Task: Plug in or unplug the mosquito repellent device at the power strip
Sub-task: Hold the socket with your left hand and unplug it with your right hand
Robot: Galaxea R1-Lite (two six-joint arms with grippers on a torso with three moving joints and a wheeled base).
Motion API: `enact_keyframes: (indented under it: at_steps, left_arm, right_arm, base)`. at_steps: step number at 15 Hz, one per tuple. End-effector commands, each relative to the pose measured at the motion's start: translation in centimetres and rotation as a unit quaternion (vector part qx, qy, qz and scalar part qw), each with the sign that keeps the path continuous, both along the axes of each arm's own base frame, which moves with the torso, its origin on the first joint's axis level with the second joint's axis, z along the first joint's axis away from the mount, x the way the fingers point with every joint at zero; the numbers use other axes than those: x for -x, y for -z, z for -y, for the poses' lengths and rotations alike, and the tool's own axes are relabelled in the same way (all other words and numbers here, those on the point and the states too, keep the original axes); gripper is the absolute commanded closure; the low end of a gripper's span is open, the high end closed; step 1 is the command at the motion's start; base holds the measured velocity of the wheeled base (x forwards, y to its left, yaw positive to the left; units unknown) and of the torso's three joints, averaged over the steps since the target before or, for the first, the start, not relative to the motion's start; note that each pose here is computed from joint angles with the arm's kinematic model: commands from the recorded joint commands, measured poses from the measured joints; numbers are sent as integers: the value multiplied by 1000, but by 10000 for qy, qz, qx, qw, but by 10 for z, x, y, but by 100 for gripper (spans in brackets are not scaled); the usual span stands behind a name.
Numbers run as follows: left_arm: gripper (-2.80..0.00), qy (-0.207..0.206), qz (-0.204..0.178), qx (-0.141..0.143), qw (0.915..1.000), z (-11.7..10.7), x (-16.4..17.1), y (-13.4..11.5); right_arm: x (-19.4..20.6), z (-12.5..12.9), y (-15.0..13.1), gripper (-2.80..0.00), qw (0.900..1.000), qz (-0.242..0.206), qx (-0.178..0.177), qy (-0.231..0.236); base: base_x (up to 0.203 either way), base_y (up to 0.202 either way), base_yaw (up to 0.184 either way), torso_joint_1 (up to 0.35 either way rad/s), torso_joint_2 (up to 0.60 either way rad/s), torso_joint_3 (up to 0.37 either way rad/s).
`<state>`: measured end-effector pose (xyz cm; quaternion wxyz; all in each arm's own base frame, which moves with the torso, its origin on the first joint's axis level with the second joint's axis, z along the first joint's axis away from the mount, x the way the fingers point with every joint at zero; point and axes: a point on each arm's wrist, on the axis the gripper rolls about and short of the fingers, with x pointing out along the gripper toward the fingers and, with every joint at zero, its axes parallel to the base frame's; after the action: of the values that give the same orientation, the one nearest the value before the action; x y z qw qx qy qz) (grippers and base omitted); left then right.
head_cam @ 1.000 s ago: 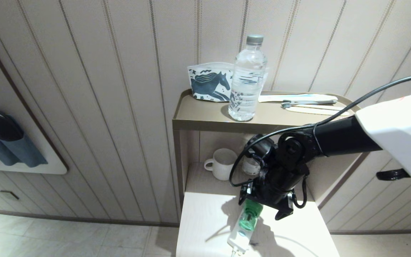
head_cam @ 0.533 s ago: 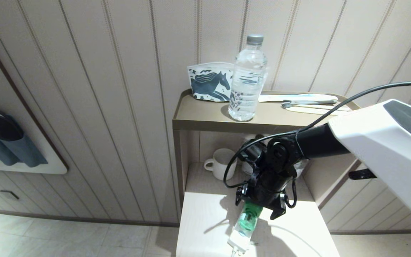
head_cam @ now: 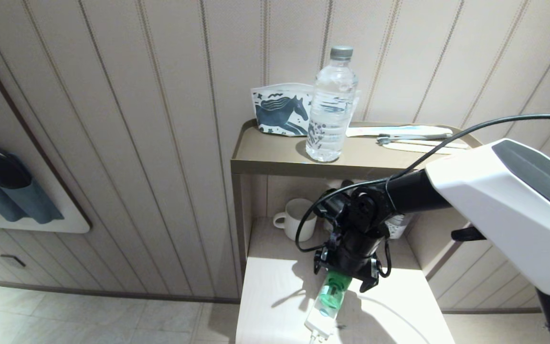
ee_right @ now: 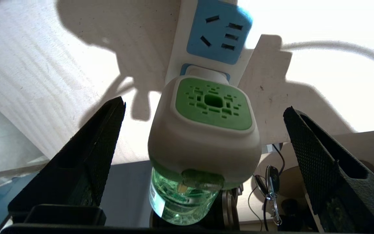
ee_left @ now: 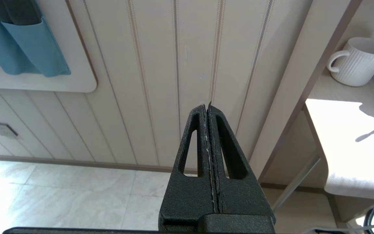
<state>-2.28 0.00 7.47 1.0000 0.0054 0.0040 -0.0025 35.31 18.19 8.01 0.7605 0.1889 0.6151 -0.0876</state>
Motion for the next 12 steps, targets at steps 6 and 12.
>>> enact_keyframes:
  at_steps: [6, 12]
  left_arm:
    - [0, -2, 2, 0, 10000, 0, 0, 0]
    - [0, -2, 2, 0, 10000, 0, 0, 0]
  right_arm:
    - [-2, -4, 5, -280, 10000, -43, 20, 15]
    - [-8, -4, 13, -280, 9999, -81, 39, 44]
  base:
    - [0, 0, 0, 0, 0, 0]
    - [0, 0, 0, 0, 0, 0]
